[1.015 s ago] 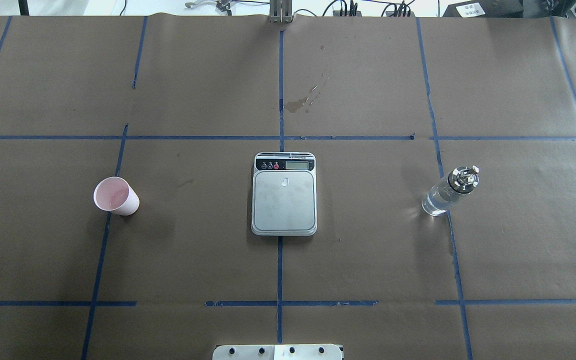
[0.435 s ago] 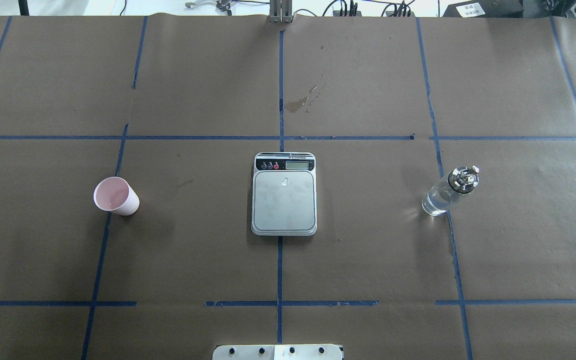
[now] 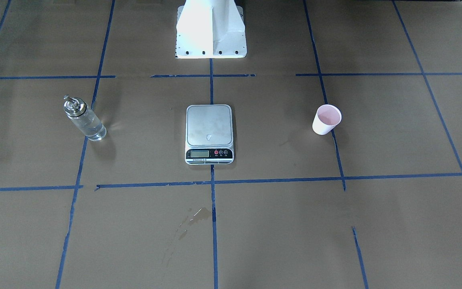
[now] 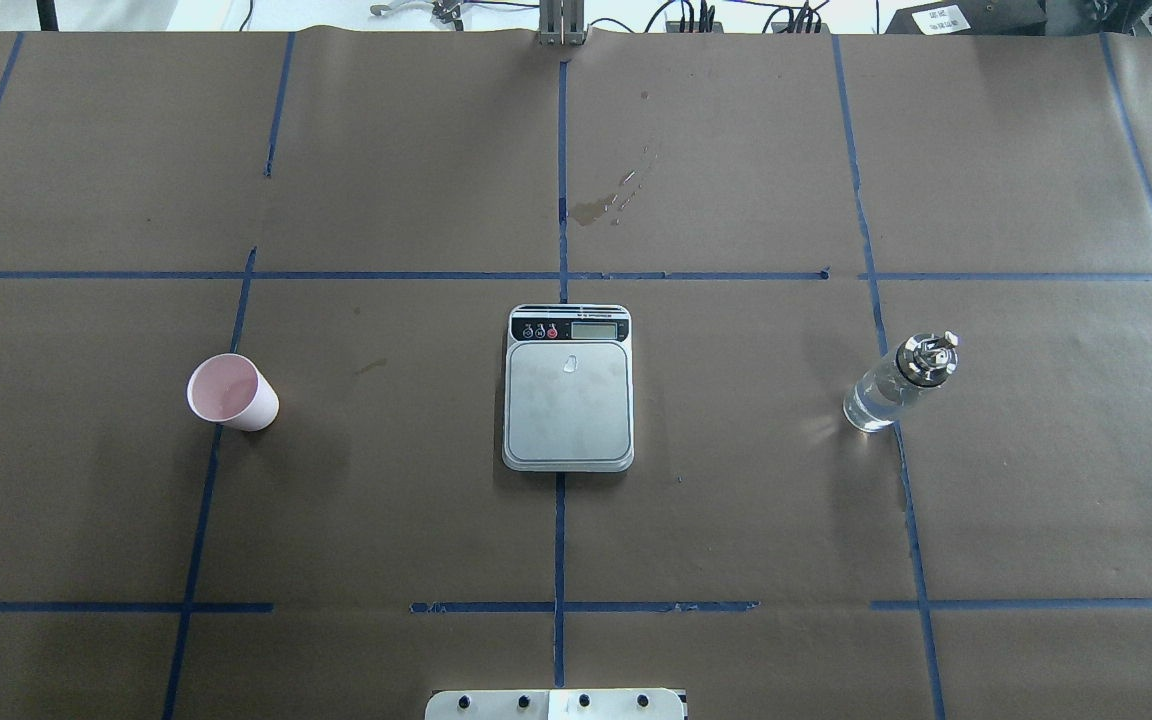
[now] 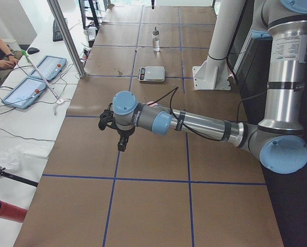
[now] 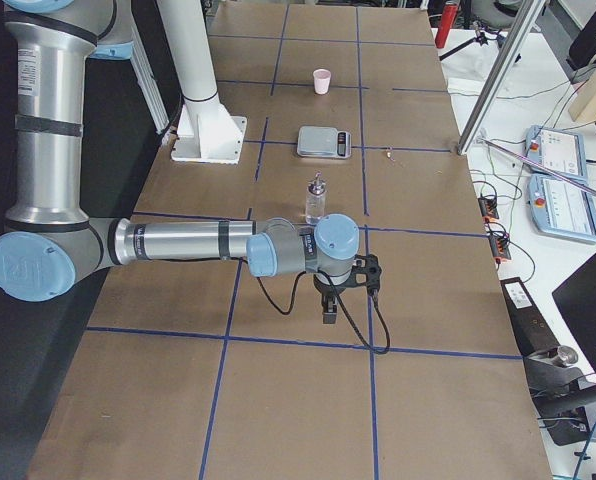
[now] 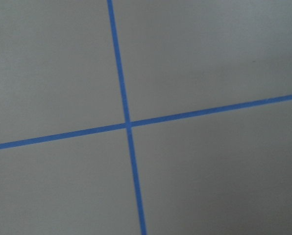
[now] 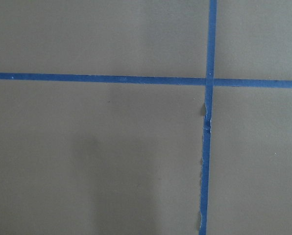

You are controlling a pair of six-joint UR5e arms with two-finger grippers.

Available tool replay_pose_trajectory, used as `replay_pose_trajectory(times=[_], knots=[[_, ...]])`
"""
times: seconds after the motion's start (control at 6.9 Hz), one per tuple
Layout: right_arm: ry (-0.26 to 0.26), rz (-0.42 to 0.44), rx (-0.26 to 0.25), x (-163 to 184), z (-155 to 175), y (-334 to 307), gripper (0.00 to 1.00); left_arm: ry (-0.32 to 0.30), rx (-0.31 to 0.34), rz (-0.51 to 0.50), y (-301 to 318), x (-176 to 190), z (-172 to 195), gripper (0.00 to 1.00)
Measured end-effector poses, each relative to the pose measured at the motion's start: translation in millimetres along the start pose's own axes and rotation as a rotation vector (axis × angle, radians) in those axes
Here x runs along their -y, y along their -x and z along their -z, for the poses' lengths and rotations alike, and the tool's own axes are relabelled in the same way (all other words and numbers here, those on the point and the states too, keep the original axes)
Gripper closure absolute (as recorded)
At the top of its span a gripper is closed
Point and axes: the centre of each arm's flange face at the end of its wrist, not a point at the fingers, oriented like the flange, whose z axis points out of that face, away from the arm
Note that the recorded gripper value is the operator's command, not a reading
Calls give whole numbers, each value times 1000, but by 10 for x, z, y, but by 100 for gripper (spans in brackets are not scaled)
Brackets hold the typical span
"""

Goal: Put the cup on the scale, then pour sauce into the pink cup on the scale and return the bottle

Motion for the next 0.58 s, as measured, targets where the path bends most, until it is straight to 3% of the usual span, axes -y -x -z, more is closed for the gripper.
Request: replay_pose_trajectory(times=[0.29, 0.58], knots=[[-26, 32, 22, 19, 11, 76, 0, 47, -68, 43, -1011, 173, -458, 0], [-33, 32, 35, 22, 13, 100, 0, 99, -77, 116, -1961, 163, -1058, 8]])
